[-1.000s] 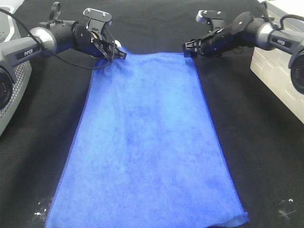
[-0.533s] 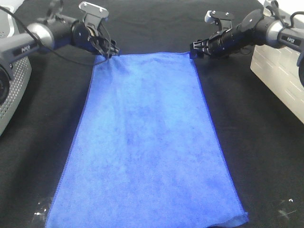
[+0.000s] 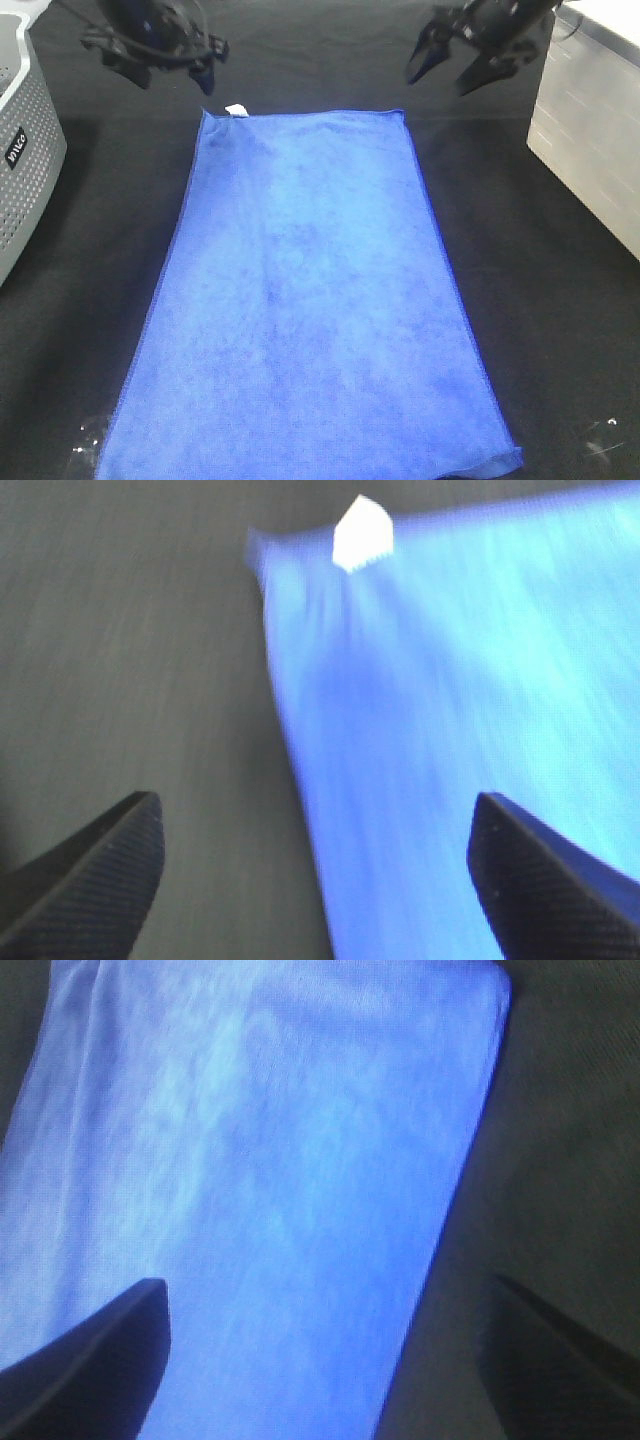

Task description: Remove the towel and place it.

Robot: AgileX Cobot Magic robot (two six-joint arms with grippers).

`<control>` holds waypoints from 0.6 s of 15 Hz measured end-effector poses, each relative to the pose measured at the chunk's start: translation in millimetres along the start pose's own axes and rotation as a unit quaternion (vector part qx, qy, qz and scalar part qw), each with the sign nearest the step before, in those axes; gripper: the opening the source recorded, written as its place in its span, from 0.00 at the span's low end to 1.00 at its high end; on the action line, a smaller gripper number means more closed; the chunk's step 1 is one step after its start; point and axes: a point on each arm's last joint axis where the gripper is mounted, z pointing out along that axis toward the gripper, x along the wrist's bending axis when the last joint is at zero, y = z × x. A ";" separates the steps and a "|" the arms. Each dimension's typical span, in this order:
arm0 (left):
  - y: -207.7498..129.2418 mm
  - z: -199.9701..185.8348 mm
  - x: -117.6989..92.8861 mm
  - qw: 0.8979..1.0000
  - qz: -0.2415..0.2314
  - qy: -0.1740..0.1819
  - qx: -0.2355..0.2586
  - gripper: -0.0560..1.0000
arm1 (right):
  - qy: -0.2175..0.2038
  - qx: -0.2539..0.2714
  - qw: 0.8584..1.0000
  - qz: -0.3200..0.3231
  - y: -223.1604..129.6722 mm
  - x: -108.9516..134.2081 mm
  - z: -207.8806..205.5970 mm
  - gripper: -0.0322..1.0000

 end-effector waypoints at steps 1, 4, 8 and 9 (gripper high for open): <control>0.8 -16.6 0.5 1.000 -0.002 0.001 0.011 0.79 | -0.007 -0.007 1.000 -0.006 3.2 8.4 -20.1 0.80; 4.6 -48.2 2.5 1.000 -0.001 0.009 0.012 0.79 | -0.027 -0.035 0.999 -0.008 9.2 23.2 -57.7 0.80; 16.7 -95.5 35.5 0.998 -0.019 0.042 -0.032 0.79 | -0.098 -0.088 0.991 0.014 12.0 18.9 -126.1 0.80; 18.4 -103.6 49.9 0.998 -0.031 0.045 -0.039 0.79 | -0.109 -0.096 0.989 0.028 10.8 12.0 -137.1 0.80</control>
